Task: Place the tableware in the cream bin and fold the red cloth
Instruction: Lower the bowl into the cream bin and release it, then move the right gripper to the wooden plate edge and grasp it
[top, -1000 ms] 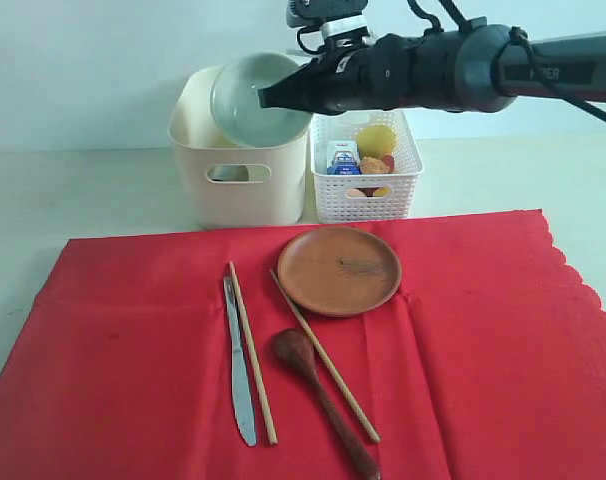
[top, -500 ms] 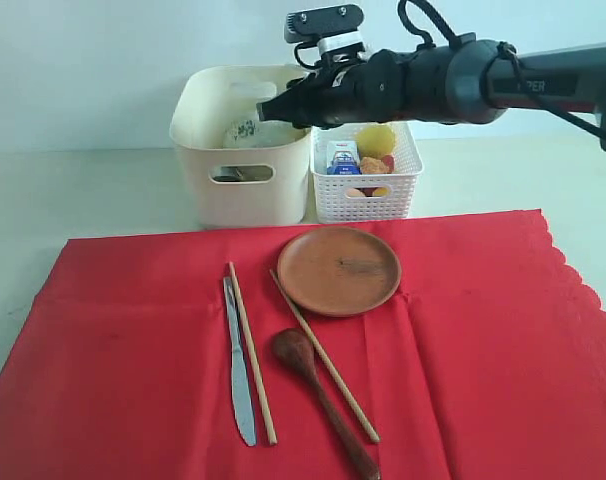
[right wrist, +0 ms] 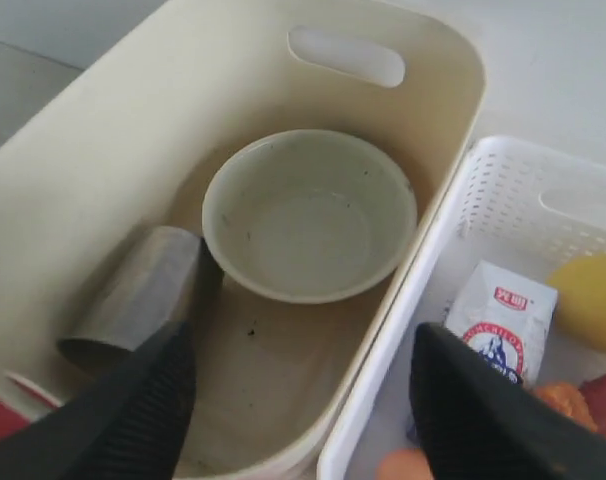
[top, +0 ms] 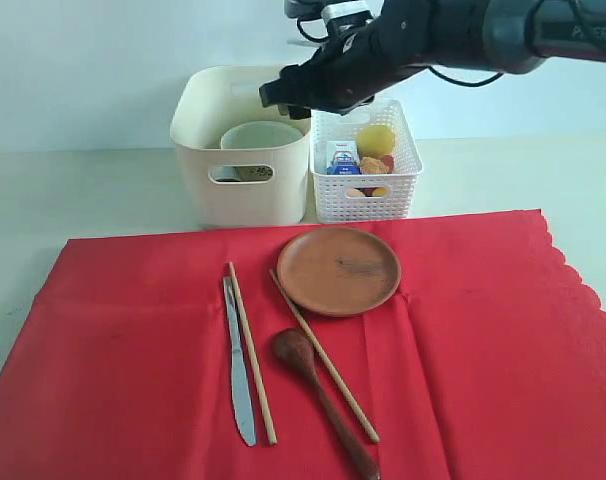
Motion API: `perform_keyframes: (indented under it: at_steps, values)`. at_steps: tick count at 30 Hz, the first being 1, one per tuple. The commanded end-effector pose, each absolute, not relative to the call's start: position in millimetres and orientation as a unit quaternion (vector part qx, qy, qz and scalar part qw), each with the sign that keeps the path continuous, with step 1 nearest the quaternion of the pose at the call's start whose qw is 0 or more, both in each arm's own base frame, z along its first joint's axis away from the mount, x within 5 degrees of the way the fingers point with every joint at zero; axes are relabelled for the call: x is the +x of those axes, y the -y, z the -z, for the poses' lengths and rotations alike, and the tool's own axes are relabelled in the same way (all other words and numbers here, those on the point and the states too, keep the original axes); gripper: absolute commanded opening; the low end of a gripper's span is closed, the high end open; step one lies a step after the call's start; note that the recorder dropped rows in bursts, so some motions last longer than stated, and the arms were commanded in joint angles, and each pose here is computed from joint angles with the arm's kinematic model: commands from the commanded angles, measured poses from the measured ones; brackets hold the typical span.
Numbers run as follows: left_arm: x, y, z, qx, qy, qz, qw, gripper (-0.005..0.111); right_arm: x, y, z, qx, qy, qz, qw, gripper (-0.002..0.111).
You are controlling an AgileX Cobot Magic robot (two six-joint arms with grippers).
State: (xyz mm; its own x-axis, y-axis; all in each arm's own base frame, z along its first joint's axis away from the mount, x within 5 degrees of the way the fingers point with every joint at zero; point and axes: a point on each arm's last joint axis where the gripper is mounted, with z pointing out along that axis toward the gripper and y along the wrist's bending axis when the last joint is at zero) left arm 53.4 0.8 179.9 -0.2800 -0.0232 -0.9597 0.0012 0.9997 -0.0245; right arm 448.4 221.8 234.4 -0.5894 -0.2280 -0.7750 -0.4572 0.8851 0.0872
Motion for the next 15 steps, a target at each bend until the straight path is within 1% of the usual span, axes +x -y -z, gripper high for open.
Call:
perform_keyframes:
  at_steps: [1,7,11,15]
  values:
    - [53,-1,-181,-0.006,-0.795,0.01,0.606,0.0,435,-218,-262,-0.199,-0.885,-0.144,0.395,0.061]
    - [53,-1,-181,-0.006,-0.795,0.01,0.606,0.0,420,-213,-284,-0.209,-0.892,-0.146,0.373,0.061]
    - [53,-1,-181,-0.006,-0.795,0.01,0.606,0.0,411,-209,-290,-0.216,-0.901,-0.144,0.346,0.061]
    - [53,-1,-181,-0.006,-0.795,0.01,0.606,0.0,399,-203,-294,-0.214,-0.903,-0.144,0.345,0.061]
